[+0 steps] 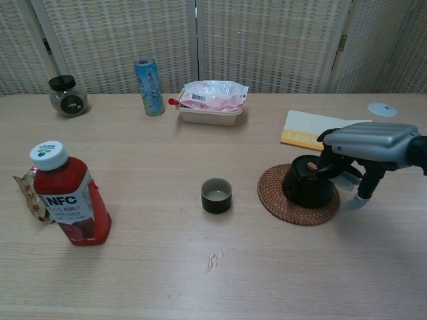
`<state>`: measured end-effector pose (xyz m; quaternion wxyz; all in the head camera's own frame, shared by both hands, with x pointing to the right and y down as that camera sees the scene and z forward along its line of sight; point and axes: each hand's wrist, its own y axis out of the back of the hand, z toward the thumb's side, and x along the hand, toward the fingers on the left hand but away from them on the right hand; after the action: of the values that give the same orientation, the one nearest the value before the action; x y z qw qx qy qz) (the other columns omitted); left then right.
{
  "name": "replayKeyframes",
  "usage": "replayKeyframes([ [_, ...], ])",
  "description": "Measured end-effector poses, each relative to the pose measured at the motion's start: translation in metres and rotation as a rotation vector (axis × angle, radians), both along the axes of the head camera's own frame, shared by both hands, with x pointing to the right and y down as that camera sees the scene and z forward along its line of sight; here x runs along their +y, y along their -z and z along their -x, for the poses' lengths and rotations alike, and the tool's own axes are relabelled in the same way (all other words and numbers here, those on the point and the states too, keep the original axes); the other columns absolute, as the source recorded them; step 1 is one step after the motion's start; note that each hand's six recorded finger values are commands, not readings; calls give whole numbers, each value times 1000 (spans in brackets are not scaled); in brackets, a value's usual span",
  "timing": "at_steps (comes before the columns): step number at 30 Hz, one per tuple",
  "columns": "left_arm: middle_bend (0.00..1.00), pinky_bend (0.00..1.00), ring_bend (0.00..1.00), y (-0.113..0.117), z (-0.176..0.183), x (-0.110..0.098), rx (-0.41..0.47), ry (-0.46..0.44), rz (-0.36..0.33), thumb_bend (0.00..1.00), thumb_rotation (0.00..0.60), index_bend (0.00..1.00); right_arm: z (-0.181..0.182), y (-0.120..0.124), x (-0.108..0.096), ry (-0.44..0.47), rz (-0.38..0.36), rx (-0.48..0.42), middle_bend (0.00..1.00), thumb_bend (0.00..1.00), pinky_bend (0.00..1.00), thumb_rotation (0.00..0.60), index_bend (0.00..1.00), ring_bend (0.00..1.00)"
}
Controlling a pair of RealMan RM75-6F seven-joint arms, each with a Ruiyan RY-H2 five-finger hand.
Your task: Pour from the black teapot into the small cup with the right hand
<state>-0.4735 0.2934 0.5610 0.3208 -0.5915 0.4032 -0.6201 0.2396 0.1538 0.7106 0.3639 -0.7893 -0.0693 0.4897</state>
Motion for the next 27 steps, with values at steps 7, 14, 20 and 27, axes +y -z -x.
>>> replayKeyframes([
  [7, 0, 0, 0, -1, 0, 0, 1, 0, 3, 210, 600, 28, 3, 2, -4, -7, -1, -15, 806, 0, 83, 350, 810, 697],
  [14, 0, 0, 0, -3, -2, -1, 2, -3, 8, 210, 600, 29, 9, 7, -18, -56, -26, -55, 881, 0, 83, 350, 914, 770],
  [20, 0, 0, 0, -4, -2, 0, 1, -4, 12, 210, 600, 29, 14, 5, -32, -83, -25, -62, 918, 0, 83, 350, 958, 805],
  [27, 0, 0, 0, -5, -1, 1, 4, 1, 13, 210, 600, 55, 19, 5, -39, -103, -17, -79, 968, 0, 166, 349, 1000, 851],
])
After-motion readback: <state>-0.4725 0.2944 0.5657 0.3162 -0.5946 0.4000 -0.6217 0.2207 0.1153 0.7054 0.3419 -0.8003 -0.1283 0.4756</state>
